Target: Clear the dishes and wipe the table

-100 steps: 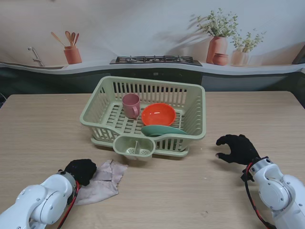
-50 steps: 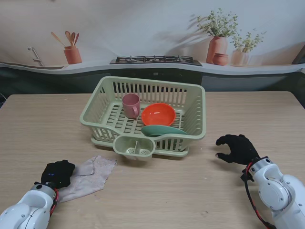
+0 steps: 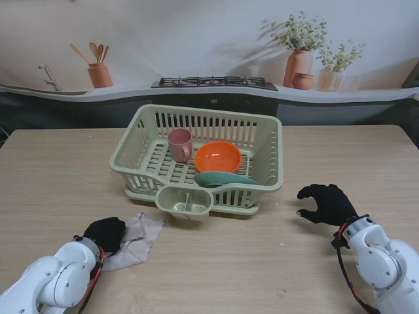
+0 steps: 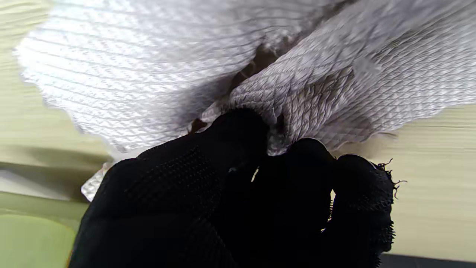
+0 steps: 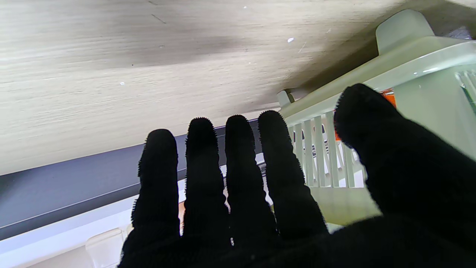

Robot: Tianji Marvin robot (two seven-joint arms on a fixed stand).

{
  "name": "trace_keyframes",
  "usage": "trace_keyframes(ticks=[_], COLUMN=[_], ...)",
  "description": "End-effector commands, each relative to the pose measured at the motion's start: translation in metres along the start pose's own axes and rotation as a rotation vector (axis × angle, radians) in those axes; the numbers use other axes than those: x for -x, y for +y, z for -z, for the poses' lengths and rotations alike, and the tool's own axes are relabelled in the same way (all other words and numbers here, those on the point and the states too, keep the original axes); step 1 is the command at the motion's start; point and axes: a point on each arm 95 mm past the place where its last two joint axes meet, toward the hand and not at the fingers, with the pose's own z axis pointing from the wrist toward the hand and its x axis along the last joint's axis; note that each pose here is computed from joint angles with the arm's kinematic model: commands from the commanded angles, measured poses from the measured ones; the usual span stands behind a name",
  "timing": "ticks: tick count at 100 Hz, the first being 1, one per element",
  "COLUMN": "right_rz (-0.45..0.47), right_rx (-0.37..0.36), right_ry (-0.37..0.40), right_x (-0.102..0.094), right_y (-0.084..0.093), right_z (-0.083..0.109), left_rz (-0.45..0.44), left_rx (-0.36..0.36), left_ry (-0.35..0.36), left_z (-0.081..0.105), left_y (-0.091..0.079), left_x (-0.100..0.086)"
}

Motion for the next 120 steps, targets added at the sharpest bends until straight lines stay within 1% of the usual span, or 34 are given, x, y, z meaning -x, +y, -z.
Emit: trace_keyframes(ticks=[1,15,22,30,40,49,67,79,88,99,110,120], right_rz=[0.001,0.007,0.009,0.011,0.013,0.016,0.018,0.018,0.018,0.018,0.019,0.019], right_rx=[-0.009,-0.004,-0.001,0.004,0.009,0.009,0.007,0.005,0.003,0.001,0.0,0.0], right_ry=[0.008,0.007,0.008,0.007,0.006,0.006,0.006,0.005,0.005,0.005,0.005,0.004], right_x=[-0.001,0.001,0.002,0.002,0.003,0.003,0.003,0.003,0.002,0.002,0.002,0.002], right_y=[-0.001,0.0,0.001,0.002,0.003,0.004,0.004,0.003,0.003,0.003,0.003,0.003], right_z=[0.002,0.003,0.004,0.004,0.004,0.004,0.004,0.003,0.003,0.003,0.003,0.003], left_rz=[0.002,0.001,-0.01,-0.026,-0.058,-0.09,-0.151,-0.164,-0.143,-0.104,-0.078,-0.086], left_rx=[0.052,0.078,0.076,0.055,0.015,-0.028,-0.116,-0.167,-0.194,-0.206,-0.198,-0.17], left_ry=[0.028,0.041,0.035,0.023,-0.008,-0.042,-0.093,-0.114,-0.111,-0.087,-0.047,-0.013], left_z=[-0.002,-0.008,-0.01,-0.011,-0.009,-0.004,0.012,0.022,0.025,0.025,0.02,0.016], left_y=[0.009,0.007,0.01,0.013,0.018,0.021,0.025,0.028,0.03,0.03,0.029,0.027], left_x=[-0.01,-0.017,-0.014,-0.007,0.007,0.023,0.058,0.072,0.074,0.071,0.064,0.057])
